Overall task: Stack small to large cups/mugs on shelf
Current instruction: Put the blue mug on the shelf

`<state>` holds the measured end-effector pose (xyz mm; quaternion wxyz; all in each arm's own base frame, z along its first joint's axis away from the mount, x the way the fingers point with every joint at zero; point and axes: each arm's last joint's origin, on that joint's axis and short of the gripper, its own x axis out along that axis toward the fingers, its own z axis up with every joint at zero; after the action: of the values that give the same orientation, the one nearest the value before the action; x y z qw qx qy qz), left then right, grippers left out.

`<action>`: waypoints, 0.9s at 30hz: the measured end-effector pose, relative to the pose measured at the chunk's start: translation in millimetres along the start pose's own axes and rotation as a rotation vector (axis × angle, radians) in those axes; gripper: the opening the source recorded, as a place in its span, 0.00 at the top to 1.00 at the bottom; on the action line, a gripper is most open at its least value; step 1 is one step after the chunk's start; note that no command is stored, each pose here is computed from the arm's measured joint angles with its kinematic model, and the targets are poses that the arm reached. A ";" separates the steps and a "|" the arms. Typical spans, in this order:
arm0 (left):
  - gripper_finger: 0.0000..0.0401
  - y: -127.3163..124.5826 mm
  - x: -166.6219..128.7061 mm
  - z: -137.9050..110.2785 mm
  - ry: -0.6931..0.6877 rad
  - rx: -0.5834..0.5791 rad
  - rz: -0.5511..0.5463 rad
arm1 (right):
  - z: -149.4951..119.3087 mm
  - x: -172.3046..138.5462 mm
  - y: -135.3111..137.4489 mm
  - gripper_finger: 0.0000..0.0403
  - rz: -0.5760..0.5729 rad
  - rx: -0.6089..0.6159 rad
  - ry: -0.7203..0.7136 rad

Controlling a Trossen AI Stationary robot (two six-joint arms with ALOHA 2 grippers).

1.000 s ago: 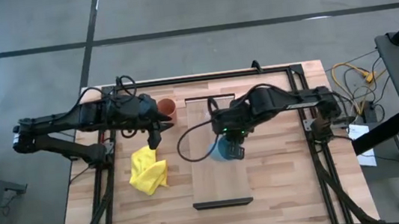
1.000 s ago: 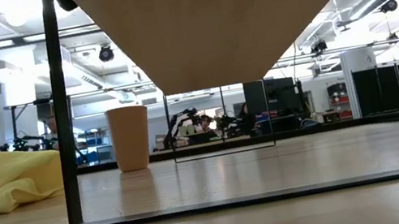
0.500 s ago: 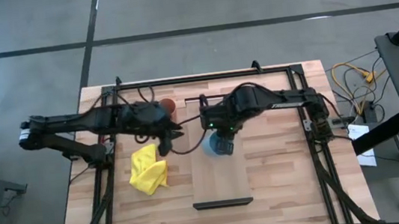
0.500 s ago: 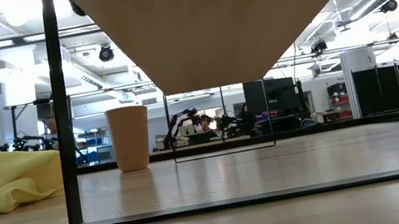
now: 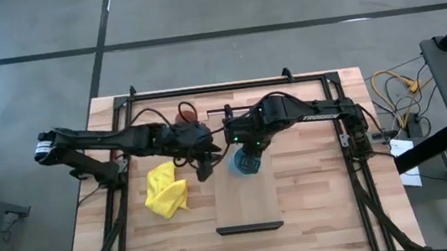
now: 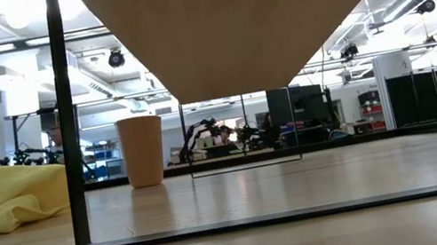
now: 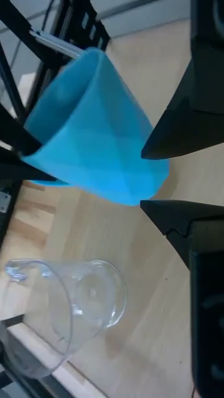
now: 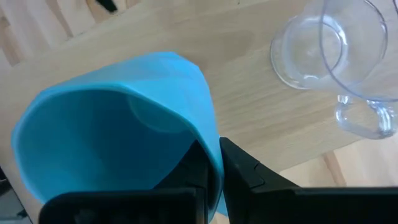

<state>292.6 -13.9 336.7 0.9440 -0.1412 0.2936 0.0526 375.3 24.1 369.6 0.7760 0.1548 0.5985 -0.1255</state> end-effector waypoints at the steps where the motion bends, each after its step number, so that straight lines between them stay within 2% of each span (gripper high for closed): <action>1: 0.75 -0.1 2.6 -0.6 0.006 -0.001 0.002 | 0.2 0.1 -0.7 0.97 -0.001 0.010 0.001; 7: 0.75 -0.2 19.5 -5.1 0.045 0.003 0.013 | 2.9 1.2 -6.4 0.97 -0.007 0.073 0.003; 20: 0.75 -1.6 39.3 -10.3 0.076 0.008 0.017 | 2.4 9.1 -9.2 0.97 -0.015 0.084 0.038; 27: 0.75 -1.4 44.2 -12.2 0.089 0.009 0.022 | 3.5 9.9 -10.8 0.90 -0.016 0.080 0.036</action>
<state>322.6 -18.2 302.2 0.9300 -0.1358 0.3370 0.0551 376.9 12.7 359.9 0.7573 0.1833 0.6079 -0.1527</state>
